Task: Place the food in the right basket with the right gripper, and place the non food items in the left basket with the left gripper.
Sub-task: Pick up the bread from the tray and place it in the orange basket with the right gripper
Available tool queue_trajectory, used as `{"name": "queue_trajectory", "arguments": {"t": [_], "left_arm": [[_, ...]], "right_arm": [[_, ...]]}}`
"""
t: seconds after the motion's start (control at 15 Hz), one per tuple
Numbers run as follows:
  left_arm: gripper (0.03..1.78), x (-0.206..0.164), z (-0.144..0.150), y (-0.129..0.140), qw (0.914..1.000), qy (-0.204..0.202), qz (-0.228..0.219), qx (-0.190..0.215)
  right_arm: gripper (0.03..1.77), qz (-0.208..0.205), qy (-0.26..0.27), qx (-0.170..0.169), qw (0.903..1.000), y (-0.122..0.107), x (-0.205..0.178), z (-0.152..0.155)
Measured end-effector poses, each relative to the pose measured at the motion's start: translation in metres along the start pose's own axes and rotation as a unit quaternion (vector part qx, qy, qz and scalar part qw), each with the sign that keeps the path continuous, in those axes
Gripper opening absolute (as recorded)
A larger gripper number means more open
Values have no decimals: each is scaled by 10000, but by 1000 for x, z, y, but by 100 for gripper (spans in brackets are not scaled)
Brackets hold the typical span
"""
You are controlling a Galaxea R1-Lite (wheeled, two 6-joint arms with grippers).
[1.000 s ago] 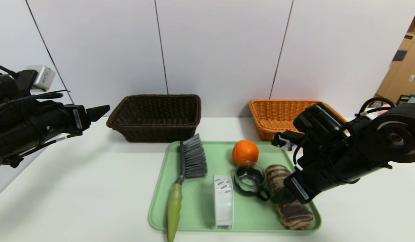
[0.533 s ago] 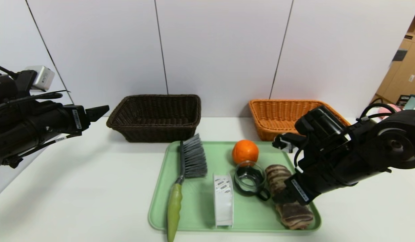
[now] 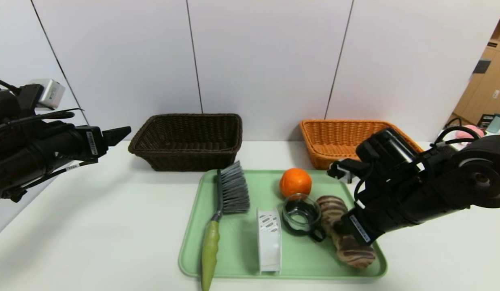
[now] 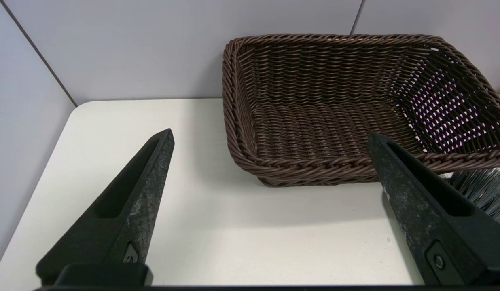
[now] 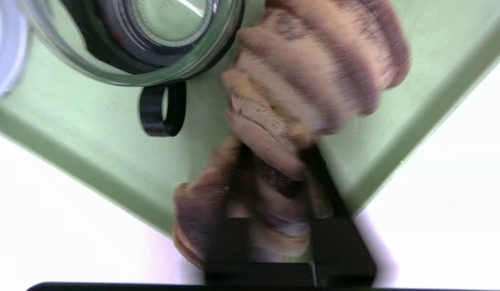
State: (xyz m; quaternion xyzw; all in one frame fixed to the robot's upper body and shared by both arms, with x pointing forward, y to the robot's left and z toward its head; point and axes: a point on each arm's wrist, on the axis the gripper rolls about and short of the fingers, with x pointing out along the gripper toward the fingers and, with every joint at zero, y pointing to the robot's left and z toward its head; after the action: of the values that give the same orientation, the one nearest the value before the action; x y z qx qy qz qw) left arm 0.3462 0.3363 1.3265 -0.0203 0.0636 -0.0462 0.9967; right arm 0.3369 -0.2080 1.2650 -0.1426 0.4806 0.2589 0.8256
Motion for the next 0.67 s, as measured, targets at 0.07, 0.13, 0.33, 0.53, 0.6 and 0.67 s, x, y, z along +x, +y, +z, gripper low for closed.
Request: {"name": "queue_trajectory", "arguments": {"t": [0.07, 0.13, 0.33, 0.53, 0.6, 0.67], "left_arm": [[169, 0, 0, 2, 10000, 3, 30, -9], [169, 0, 0, 3, 10000, 2, 51, -14], [169, -1, 0, 4, 10000, -1, 83, -25], [169, -1, 0, 6, 9999, -7, 104, -26], [169, -1, 0, 6, 9999, -5, 110, -22], [169, -1, 0, 6, 9999, 4, 106, -14]], "right_arm": [[10, 3, -134, 10, 9999, 0, -7, 0], [10, -14, -275, 42, 9996, -1, -15, 0], [10, -106, -946, 85, 9954, -4, -46, 1], [10, -324, -1875, 138, 9816, -10, -86, 6], [10, -441, -2240, 186, 9734, -15, -98, 11], [10, -582, -2596, 245, 9636, -22, -108, 18]]}}
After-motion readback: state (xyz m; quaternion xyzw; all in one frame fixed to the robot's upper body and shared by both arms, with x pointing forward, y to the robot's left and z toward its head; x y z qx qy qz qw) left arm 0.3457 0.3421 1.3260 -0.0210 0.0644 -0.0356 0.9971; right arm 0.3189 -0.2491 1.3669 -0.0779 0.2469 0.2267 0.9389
